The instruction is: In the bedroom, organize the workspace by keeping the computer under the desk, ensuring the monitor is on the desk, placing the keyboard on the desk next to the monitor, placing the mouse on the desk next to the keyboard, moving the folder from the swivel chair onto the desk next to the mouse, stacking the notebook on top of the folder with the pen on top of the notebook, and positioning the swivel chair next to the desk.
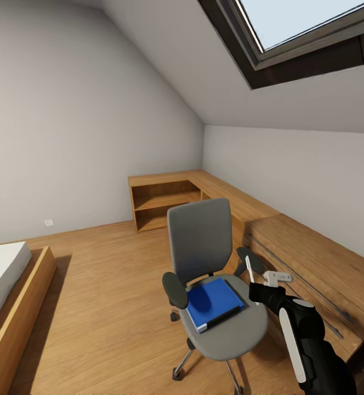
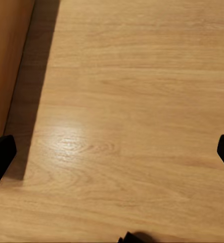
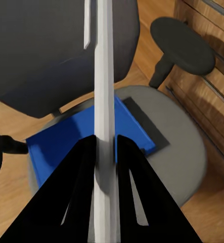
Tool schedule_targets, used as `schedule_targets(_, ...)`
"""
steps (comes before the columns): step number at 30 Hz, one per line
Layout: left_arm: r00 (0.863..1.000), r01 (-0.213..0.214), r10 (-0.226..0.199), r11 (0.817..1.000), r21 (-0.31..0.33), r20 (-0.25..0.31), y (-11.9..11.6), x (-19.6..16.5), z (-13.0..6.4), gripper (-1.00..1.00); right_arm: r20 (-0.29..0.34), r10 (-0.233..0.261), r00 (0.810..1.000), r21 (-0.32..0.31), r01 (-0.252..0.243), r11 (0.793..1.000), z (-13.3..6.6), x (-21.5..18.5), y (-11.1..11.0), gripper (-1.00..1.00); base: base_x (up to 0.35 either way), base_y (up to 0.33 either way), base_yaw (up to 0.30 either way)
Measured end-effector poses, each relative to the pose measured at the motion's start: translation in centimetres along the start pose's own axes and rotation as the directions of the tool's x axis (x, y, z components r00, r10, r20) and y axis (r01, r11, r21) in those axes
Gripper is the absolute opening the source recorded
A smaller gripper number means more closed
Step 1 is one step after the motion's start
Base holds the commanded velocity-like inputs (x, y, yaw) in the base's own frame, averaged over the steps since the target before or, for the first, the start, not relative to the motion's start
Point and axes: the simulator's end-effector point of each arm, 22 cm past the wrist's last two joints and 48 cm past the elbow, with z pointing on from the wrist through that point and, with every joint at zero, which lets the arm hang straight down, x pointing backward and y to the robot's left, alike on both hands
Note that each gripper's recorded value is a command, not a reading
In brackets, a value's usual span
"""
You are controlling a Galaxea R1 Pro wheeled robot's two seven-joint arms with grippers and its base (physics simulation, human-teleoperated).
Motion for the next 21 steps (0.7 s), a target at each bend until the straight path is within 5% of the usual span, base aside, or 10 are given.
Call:
schedule_targets(9, 1.000, -0.016, 0.016, 1.000, 0.001, -0.025, 0.2, 0.3, -1.2, 1.00, 0.041, 0.001, 0.999, 0.014, -0.002, 1.000, -0.8, -2.0, -0.6, -1.00, -0.005, 0.008, -0.027)
schedule_targets(21, 0.999, -0.019, 0.019, 1.000, 0.002, -0.028, 0.6, -0.4, -2.6, 1.00, 0.050, 0.044, 0.998, 0.057, -0.047, 0.997, -2.1, -3.4, -3.0, -1.00, 0.000, 0.000, -0.232)
